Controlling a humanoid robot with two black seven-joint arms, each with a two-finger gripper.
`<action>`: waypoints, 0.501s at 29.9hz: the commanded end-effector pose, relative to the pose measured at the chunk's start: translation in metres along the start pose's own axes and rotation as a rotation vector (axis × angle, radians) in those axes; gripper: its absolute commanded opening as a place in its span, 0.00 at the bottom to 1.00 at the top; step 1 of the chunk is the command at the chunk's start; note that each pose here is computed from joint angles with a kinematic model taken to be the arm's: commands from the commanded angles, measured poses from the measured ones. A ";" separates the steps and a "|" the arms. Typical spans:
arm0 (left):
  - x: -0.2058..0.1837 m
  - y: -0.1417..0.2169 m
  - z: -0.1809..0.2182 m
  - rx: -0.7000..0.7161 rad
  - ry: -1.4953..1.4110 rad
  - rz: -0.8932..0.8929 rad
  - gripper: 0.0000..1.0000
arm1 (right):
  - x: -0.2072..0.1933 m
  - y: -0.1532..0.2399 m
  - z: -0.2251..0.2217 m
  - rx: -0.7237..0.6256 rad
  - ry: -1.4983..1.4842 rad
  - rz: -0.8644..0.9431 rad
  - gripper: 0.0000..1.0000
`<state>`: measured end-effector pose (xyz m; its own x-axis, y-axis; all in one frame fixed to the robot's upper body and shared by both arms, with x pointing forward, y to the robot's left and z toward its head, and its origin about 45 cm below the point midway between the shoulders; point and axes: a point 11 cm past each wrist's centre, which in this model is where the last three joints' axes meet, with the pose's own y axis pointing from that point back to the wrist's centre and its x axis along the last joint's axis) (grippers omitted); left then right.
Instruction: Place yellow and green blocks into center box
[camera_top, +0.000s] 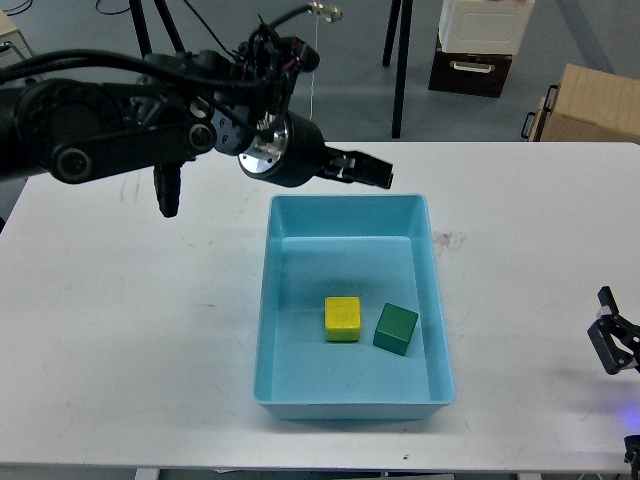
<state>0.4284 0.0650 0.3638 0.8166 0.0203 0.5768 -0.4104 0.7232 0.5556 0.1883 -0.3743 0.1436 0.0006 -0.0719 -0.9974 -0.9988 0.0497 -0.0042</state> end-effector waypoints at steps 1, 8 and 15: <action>0.047 0.033 -0.003 -0.233 0.267 0.218 0.99 | -0.004 -0.006 0.001 0.004 -0.009 -0.020 1.00; 0.072 0.085 -0.063 -0.554 0.711 0.500 0.99 | -0.007 -0.010 0.000 0.033 -0.027 -0.042 1.00; 0.032 0.165 -0.175 -0.928 1.241 0.774 1.00 | -0.010 -0.014 0.004 0.041 -0.046 -0.062 1.00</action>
<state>0.4748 0.2510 0.3941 0.6255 0.7242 -0.2903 -0.7792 0.5610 -0.2796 0.2009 -0.3730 0.1516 0.0558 -0.0345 -0.9978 -0.9941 0.0916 -0.0588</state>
